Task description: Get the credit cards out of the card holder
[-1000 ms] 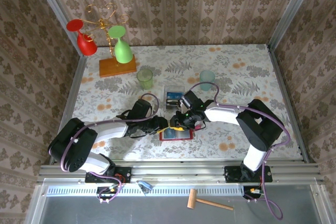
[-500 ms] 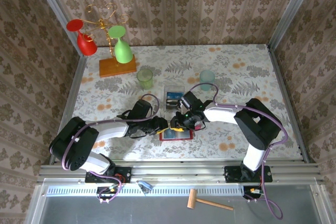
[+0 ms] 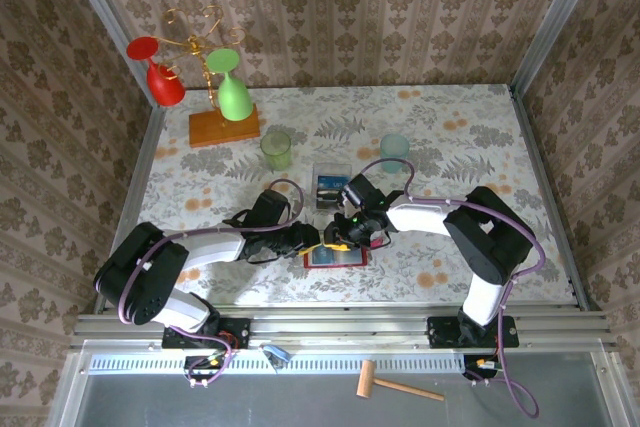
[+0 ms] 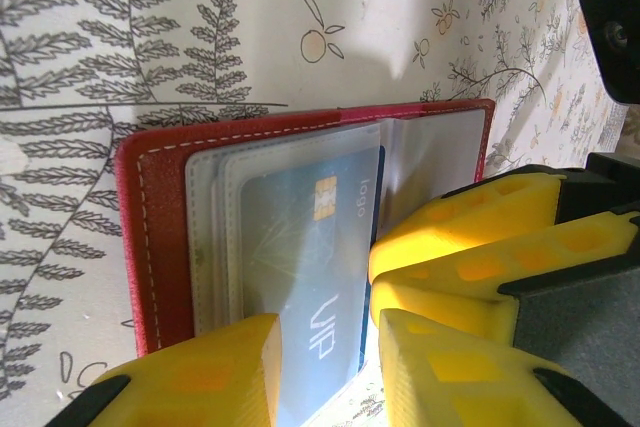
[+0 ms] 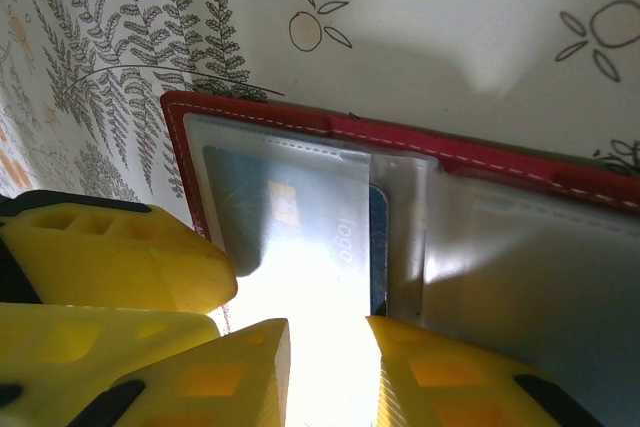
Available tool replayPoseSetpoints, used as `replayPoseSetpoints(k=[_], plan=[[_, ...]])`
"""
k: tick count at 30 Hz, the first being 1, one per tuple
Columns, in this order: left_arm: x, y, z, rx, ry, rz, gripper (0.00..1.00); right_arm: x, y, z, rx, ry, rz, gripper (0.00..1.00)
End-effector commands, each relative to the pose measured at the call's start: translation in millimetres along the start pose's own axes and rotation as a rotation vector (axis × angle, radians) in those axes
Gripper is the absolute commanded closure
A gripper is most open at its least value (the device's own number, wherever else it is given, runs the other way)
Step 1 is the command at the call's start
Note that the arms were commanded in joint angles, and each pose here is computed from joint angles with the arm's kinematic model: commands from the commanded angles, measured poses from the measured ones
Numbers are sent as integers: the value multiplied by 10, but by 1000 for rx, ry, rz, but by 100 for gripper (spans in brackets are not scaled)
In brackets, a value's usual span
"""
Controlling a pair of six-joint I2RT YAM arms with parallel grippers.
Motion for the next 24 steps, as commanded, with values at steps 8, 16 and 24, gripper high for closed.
replayPoseSetpoints(k=[8,16,24], plan=[[10,86,-59,-5,25,41,68,-29,24,-15,-20,1,-41,72],[-13,92,-68,-3,26,50,68,-64,17,-12,-34,-7,-80,72],[-17,136,-81,-11,28,60,68,-73,16,-9,-39,-6,-91,72]])
Point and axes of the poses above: each hand's point on the last joint's axis, 136 mm out from that joint toward the fingers, its own x axis out along the fingers, its own y axis along the line the jaws close on, z = x × y, the point moved 9 cm from there along -x, back along the fingers
